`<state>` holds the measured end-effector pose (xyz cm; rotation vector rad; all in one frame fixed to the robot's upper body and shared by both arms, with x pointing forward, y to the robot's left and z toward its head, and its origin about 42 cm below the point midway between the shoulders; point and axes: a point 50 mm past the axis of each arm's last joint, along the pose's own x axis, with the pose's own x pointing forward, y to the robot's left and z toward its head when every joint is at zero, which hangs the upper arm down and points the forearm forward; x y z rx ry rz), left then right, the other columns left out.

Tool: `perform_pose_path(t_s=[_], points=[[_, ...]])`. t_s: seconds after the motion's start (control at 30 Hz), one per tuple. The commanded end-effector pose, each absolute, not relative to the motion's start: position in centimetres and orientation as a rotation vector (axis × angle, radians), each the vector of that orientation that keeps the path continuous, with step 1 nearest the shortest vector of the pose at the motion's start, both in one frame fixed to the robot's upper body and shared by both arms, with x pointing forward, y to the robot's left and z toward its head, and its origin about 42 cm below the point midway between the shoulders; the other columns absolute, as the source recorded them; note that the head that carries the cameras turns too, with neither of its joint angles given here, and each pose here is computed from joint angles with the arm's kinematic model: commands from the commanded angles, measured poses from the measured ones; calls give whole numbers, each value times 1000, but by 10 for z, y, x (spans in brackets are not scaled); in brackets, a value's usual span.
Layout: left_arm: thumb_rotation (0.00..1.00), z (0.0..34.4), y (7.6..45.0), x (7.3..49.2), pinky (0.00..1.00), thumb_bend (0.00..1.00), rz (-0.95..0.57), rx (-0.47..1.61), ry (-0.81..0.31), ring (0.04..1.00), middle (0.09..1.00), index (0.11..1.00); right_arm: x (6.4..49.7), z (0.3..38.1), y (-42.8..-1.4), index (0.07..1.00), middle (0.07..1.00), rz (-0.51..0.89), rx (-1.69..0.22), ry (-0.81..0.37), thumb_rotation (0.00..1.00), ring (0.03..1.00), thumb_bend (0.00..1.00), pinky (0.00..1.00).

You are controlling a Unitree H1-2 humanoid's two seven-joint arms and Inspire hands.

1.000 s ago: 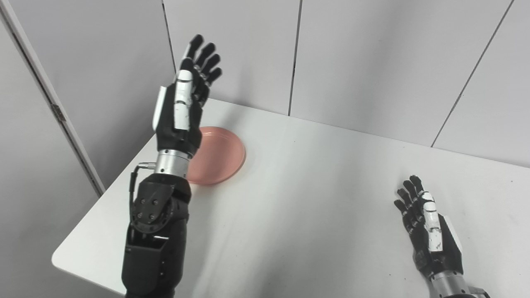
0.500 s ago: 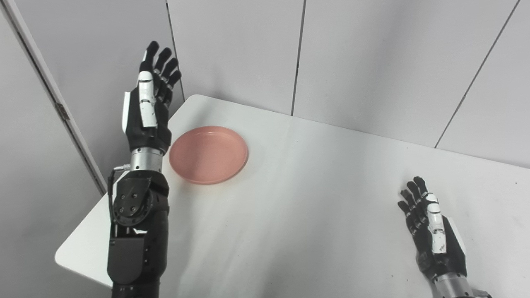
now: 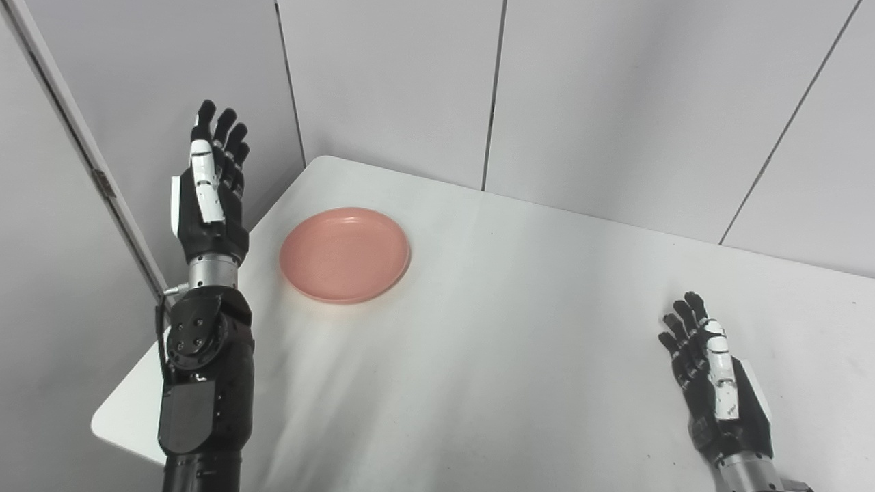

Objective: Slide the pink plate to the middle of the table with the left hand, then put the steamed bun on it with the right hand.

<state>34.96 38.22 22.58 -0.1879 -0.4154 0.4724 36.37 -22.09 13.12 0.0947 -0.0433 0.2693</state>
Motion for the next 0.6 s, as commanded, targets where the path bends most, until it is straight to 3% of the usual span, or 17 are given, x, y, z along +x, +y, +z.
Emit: perform_pose_path(t_s=[0.0,0.57], points=[[1000,245,390,353,957,473,471,-172,-495,930,936,936,354,114,-238,1000,1000,218,74,56,1000,1000,100,1000],[1000,223,401,364,961,438,512,-239,-402,933,934,937,353,115,-238,1000,1000,219,71,53,1000,1000,102,1000]])
